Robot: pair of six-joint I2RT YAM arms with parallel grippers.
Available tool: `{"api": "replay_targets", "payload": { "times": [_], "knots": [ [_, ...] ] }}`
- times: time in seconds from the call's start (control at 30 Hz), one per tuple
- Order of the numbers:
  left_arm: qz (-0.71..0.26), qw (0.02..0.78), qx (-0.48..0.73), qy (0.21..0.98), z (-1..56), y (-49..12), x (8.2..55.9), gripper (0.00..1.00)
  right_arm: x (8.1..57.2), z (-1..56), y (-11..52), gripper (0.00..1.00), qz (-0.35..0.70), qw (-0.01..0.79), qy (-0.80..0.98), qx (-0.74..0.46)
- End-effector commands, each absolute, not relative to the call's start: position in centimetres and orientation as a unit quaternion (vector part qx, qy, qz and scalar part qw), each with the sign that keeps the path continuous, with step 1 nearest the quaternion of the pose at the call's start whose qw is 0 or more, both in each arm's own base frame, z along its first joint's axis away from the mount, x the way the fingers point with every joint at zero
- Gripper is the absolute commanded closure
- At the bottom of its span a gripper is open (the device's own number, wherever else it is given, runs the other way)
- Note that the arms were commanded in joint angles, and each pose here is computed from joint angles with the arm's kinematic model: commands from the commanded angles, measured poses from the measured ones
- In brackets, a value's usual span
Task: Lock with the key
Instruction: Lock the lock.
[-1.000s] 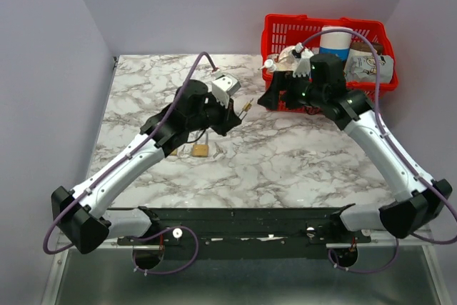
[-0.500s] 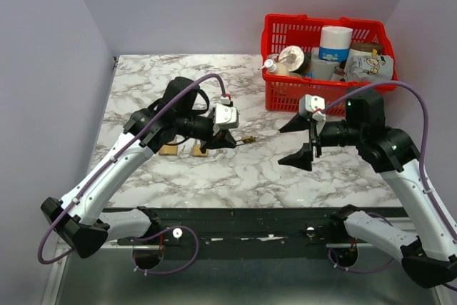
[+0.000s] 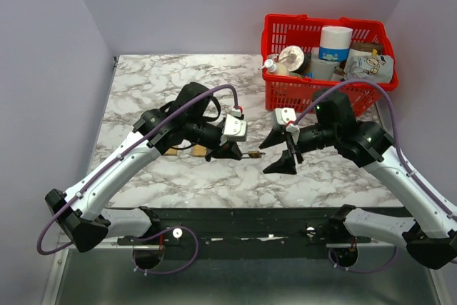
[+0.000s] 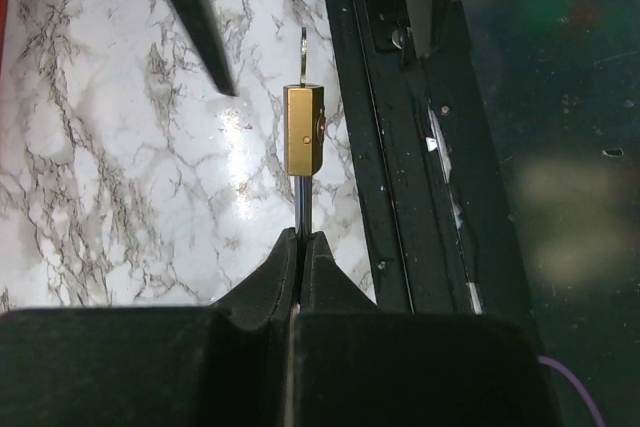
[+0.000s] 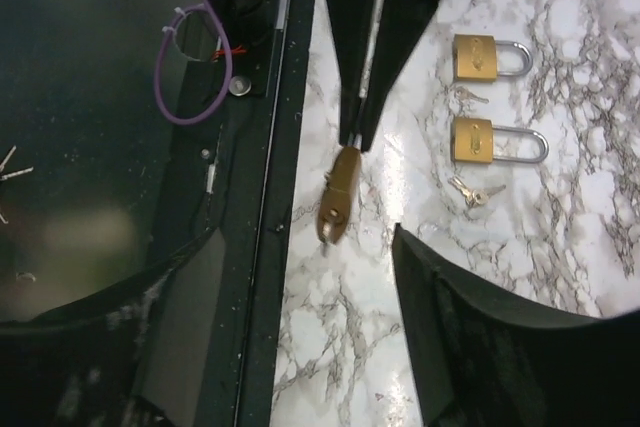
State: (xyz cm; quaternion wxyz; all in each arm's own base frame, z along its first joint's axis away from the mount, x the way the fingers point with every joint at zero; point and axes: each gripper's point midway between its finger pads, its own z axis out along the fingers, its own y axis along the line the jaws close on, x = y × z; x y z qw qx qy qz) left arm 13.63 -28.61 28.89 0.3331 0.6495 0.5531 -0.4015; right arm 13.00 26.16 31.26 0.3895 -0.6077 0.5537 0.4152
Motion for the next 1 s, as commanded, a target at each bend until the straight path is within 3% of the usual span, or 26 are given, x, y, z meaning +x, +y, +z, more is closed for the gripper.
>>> {"api": "replay_targets", "payload": {
  "times": [0.0,0.23,0.47,0.57,0.7,0.8,0.87,0.93,0.97],
  "knots": [
    [-0.408,0.352,0.643,0.544,30.6,-29.4,14.0,1.0,12.9,31.8,27.1,0.31,0.39,0.418,0.529,-0.628],
    [-0.408,0.353,0.64,0.547,30.6,-29.5,14.1,1.0,13.9,31.5,27.8,0.48,0.378,0.421,0.547,-0.617],
    [-0.409,0.356,0.64,0.545,30.9,-29.7,14.2,1.0,14.7,30.7,28.3,0.5,0.369,0.409,0.564,-0.615],
    [-0.407,0.356,0.64,0.547,30.9,-29.7,14.2,1.0,14.7,30.7,28.4,0.56,0.37,0.409,0.565,-0.614],
    [-0.404,0.355,0.64,0.548,30.6,-29.6,14.3,1.0,14.8,30.6,28.5,0.71,0.372,0.407,0.566,-0.613],
    [-0.398,0.355,0.64,0.553,30.4,-29.5,14.4,1.0,14.5,30.7,28.5,0.71,0.377,0.401,0.565,-0.614],
    [-0.393,0.358,0.639,0.556,30.4,-29.5,14.7,1.0,14.5,30.7,28.5,0.79,0.378,0.399,0.567,-0.614],
    [-0.39,0.36,0.636,0.56,30.4,-29.5,14.8,1.0,14.6,30.6,28.6,0.99,0.379,0.397,0.571,-0.611],
    [-0.391,0.361,0.632,0.563,30.4,-29.5,14.8,0.96,14.6,30.5,28.6,0.99,0.38,0.396,0.574,-0.608]
  ]
}}
